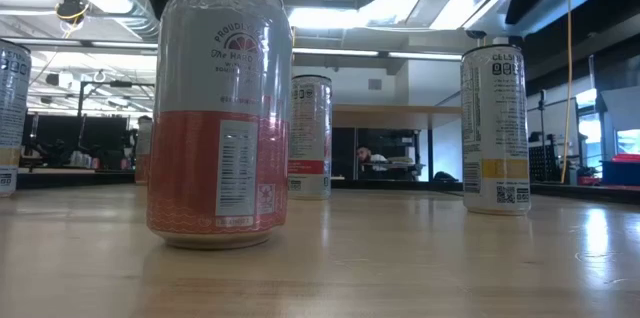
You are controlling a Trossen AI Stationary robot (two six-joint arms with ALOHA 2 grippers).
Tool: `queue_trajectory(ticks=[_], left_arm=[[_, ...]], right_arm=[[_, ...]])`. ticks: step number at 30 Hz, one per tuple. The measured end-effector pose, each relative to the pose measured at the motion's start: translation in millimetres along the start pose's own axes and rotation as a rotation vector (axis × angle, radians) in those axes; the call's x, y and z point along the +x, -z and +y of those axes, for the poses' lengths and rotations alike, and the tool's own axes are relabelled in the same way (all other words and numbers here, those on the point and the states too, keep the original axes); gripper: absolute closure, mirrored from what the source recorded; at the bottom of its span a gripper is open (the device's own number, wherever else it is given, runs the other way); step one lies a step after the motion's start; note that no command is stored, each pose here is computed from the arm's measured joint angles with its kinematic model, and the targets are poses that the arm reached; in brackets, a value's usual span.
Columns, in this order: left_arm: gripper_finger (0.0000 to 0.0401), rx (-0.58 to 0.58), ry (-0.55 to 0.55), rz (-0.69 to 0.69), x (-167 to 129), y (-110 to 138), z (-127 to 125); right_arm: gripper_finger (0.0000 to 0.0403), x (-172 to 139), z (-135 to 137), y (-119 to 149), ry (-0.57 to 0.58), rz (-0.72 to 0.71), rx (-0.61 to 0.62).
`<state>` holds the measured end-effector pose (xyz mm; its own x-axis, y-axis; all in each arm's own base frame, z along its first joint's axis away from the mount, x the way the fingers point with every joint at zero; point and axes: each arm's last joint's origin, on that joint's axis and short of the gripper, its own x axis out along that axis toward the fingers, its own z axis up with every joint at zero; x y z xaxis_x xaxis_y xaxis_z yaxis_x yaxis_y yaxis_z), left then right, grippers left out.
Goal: Place canned beverage on shelf
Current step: Put the right white and yellow soda can on the shelf
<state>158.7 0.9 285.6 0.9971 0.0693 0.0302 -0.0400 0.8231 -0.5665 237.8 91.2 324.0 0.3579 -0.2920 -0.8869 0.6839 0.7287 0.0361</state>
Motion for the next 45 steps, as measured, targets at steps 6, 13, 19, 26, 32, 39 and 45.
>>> queue_trajectory(ticks=[6,13,19,26,32,39,45], left_arm=[[0.0245,-0.002,-0.015,-0.01,0.0,-0.3,0.4],[0.0245,-0.027,-0.015,-0.01,0.0,-0.3,0.4],[0.0245,-0.027,-0.015,-0.01,0.0,-0.3,0.4],[0.0245,-0.029,-0.014,-0.011,0.0,-0.4,0.4],[0.0245,-0.033,0.021,-0.061,-0.2,-5.5,-3.1],[0.0245,-0.031,0.047,-0.043,-0.2,-5.0,-3.8],[0.0245,-0.03,0.05,-0.039,-0.2,-4.8,-3.9]], right_arm=[[0.0016,27.8,7.1,9.6,-0.026,-0.032,0.129],[0.0016,49.3,5.8,20.4,-0.011,-0.046,0.183],[0.0016,63.3,4.1,28.5,-0.008,-0.035,0.175],[0.0086,77.5,4.0,35.4,-0.027,-0.052,0.13],[0.0182,79.1,4.8,34.9,-0.024,-0.087,-0.044],[0.0182,71.0,21.3,29.6,-0.253,-0.034,-0.506],[0.0182,64.1,38.6,23.2,-0.489,-0.122,-0.7]])
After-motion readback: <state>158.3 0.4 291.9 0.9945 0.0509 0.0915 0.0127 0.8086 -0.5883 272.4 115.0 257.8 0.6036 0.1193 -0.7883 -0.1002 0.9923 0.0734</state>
